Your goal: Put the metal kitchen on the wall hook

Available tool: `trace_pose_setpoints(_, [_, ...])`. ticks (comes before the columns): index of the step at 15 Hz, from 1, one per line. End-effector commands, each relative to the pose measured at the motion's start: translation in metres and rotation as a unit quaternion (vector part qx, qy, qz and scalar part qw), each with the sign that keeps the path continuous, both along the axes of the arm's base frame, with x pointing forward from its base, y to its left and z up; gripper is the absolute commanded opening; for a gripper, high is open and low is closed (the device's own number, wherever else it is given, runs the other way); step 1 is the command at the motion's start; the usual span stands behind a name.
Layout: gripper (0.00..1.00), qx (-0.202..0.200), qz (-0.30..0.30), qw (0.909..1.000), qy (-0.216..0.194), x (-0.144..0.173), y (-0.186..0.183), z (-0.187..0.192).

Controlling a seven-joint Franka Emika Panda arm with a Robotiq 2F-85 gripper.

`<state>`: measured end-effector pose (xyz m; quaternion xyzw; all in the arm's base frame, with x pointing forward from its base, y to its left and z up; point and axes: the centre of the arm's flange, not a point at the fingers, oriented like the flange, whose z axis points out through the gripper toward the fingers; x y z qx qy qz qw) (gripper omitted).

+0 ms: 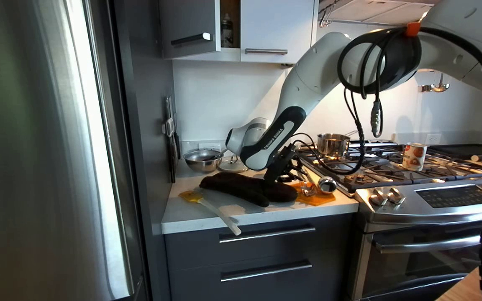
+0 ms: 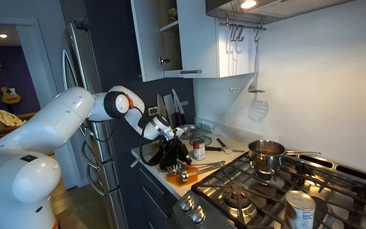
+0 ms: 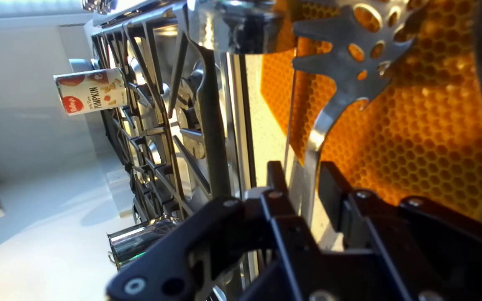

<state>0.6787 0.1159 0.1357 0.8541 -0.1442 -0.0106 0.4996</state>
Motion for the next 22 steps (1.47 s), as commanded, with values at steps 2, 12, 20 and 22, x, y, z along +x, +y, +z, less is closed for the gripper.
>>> trace_pose_setpoints(2, [0.56, -0.012, 0.002, 0.9998, 0.014, 0.005, 0.002, -0.006])
trace_pose_setpoints(12, [0.51, -0.041, -0.059, 0.9962, 0.049, 0.009, -0.017, -0.018])
trace_pose_setpoints(20, [0.25, -0.038, -0.073, 0.9941, 0.071, 0.015, -0.024, -0.035])
trace_pose_setpoints(22, [0.19, -0.036, -0.074, 0.9941, 0.070, 0.016, -0.025, -0.037])
